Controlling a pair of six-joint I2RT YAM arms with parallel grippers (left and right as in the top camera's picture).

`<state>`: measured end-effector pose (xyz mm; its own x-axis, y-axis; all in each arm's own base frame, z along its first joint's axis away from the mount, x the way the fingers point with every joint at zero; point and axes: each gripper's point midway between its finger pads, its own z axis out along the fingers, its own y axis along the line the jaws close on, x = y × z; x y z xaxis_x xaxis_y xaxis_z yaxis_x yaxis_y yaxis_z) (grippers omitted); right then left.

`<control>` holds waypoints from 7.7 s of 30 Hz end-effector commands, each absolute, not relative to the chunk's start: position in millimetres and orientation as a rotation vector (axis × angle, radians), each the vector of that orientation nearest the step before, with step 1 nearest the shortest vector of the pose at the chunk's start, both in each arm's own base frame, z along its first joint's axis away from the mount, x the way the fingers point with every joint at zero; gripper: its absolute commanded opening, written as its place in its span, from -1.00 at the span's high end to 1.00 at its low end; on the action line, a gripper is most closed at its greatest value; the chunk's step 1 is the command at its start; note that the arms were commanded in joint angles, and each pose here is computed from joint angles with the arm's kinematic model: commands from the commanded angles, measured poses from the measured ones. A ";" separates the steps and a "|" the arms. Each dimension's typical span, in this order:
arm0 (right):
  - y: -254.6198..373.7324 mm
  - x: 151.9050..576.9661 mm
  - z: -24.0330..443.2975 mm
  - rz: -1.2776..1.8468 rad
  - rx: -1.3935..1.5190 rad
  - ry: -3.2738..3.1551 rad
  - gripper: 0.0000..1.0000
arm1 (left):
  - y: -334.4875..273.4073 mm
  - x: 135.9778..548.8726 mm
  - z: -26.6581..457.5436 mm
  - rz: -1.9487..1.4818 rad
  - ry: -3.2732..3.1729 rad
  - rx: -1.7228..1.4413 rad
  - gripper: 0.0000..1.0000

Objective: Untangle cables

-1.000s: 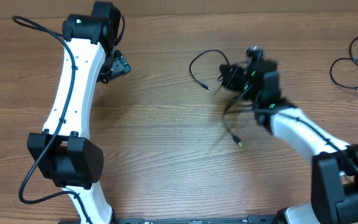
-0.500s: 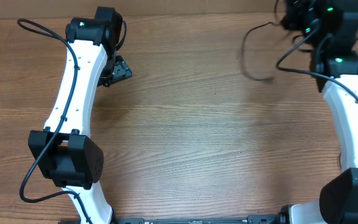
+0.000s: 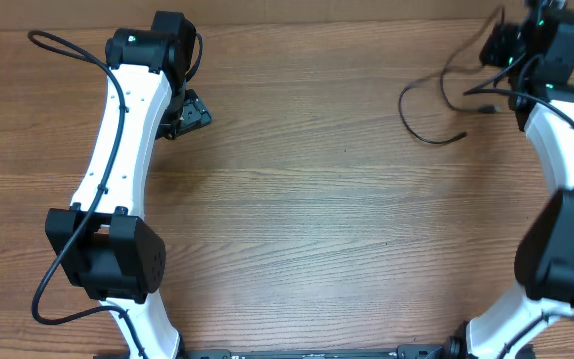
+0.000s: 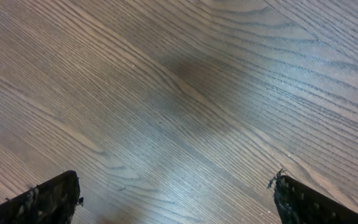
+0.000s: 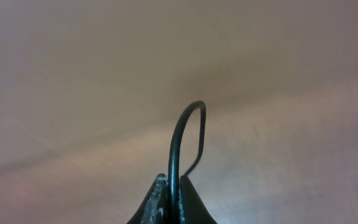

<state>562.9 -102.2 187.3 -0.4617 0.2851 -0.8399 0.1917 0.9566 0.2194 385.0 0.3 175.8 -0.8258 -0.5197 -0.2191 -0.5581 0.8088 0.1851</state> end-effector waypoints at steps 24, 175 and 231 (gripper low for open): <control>-69.3 365.6 243.9 0.353 0.865 2.401 -1.00 | 0.4 384.1 174.9 0.362 2.847 -0.833 -0.99; 37.8 218.3 254.2 0.546 0.191 1.509 -1.00 | 0.4 384.2 174.9 0.362 2.847 -0.833 -0.98; 11.9 246.1 169.2 0.173 0.084 1.598 -0.99 | 0.4 384.2 174.9 0.362 2.847 -0.833 -0.99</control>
<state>245.6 19.3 170.8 -0.0494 0.1849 -0.9815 -0.0958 0.9773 0.1890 384.8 0.2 175.5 -0.8278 -0.5173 -0.2174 -0.5554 0.8105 0.1862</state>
